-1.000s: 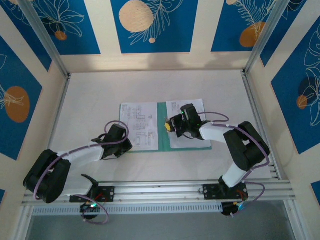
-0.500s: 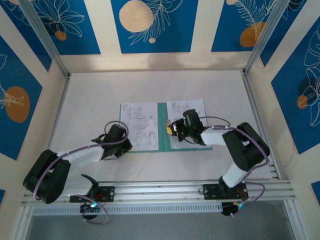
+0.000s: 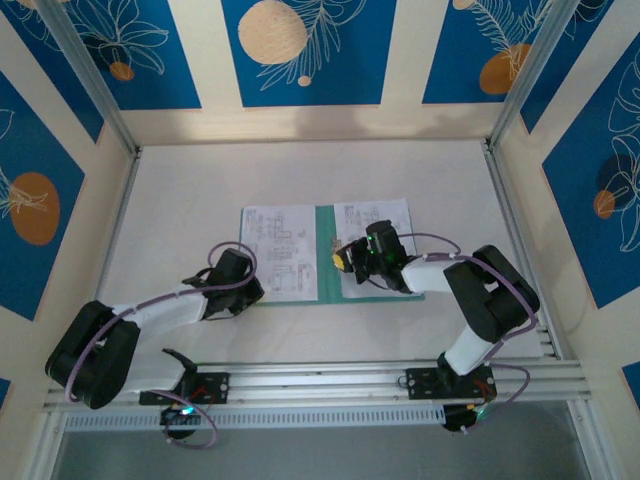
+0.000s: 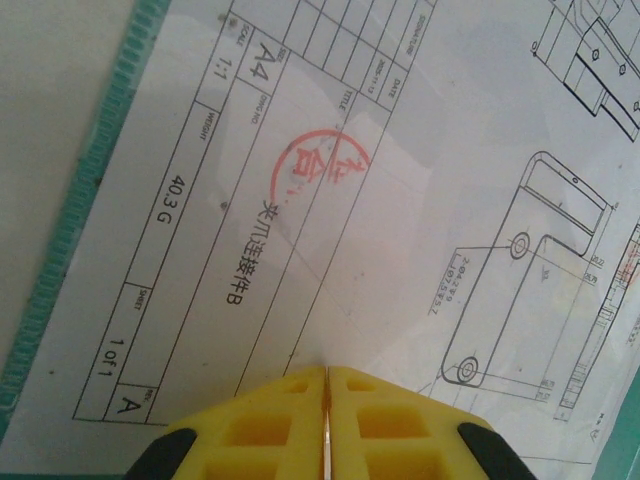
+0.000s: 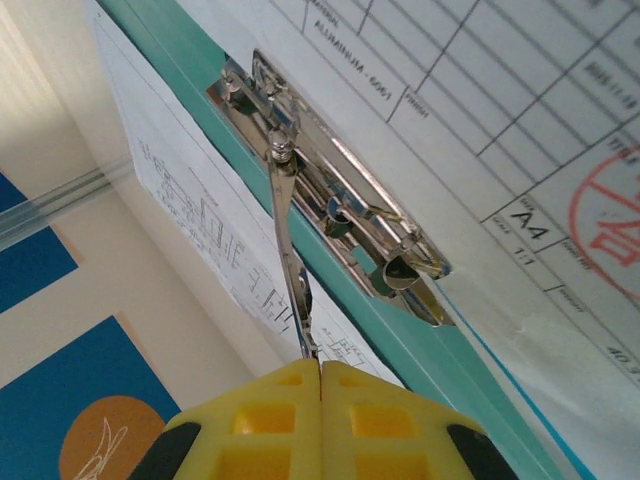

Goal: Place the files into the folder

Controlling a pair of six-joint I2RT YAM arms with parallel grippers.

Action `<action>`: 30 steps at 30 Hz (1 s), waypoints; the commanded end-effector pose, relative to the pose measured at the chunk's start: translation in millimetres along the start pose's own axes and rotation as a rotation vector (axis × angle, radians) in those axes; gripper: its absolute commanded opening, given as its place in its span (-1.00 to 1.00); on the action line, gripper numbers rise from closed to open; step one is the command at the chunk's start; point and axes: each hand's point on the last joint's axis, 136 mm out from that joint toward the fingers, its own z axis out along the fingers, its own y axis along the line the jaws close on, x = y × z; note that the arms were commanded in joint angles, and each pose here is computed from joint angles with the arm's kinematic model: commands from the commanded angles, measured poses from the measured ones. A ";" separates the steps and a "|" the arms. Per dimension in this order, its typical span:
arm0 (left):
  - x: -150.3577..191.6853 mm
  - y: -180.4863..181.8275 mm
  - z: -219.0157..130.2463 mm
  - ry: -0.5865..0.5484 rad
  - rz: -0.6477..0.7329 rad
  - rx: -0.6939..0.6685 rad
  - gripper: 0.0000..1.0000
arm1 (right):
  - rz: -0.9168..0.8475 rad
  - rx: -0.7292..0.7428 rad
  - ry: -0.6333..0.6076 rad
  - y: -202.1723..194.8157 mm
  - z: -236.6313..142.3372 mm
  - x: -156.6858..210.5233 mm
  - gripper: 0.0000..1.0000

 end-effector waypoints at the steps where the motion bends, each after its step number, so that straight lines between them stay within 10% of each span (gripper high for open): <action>1: 5.8 10.7 -0.1 0.007 0.013 -0.038 -0.84 | 0.008 0.079 -0.038 -17.0 2.6 -5.7 -0.94; 30: 5.3 8.2 0.0 0.009 0.019 -0.032 -0.85 | -0.013 0.048 -0.026 18.8 3.8 -1.3 -0.69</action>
